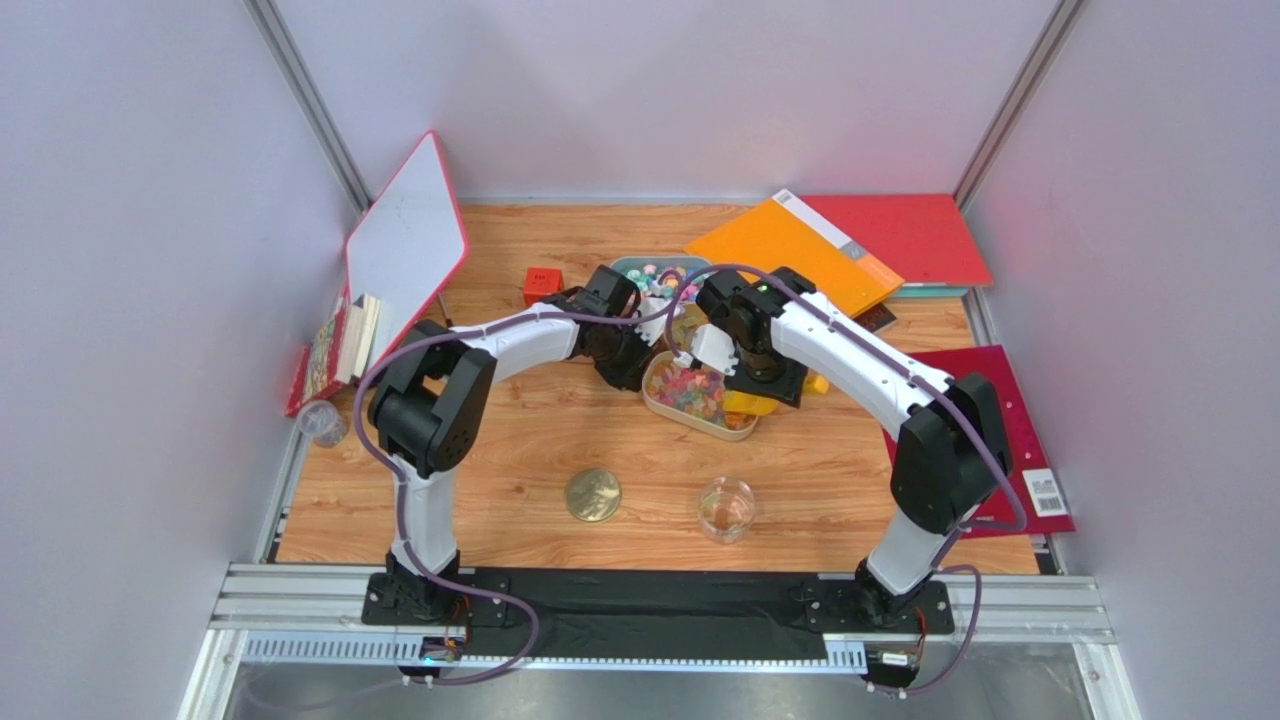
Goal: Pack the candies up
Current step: Scoop the fake candies from the storage box.
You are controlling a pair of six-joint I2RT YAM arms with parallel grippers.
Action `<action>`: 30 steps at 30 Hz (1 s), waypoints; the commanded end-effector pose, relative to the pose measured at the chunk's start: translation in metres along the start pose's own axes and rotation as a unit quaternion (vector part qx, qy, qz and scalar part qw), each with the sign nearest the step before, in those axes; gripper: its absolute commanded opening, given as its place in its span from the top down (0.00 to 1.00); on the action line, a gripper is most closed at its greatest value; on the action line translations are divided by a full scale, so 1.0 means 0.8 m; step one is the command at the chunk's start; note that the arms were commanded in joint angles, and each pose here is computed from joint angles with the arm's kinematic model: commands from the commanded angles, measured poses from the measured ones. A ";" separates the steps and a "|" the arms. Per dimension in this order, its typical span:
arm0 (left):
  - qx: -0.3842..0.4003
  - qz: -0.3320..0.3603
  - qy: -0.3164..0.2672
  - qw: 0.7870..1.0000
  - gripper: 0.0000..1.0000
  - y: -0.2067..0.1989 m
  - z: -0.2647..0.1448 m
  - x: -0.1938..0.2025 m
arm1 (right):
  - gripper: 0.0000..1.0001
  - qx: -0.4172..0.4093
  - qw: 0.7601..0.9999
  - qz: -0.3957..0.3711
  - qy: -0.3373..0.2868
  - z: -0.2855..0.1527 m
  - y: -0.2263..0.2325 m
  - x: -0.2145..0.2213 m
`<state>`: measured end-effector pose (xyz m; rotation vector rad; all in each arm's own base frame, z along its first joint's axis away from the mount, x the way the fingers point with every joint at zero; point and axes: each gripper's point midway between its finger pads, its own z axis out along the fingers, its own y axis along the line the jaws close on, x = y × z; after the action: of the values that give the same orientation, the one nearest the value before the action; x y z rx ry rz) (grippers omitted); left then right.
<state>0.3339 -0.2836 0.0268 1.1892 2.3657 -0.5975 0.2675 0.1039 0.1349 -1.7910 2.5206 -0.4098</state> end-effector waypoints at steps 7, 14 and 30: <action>0.028 0.011 -0.062 0.998 1.00 -0.019 -0.011 -0.037 | 1.00 -0.041 0.992 -0.071 0.092 -0.003 0.015 0.017; 0.028 0.006 -0.068 0.997 1.00 -0.019 -0.010 -0.033 | 1.00 -0.071 0.989 -0.086 0.099 0.009 0.023 0.004; 0.035 -0.008 -0.079 0.996 1.00 -0.024 -0.011 -0.043 | 1.00 -0.100 0.989 -0.054 0.098 0.041 0.027 -0.035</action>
<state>0.3316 -0.2856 0.0227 1.0359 2.4155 -0.6901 0.2849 0.1314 0.0935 -1.9959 2.5588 -0.3958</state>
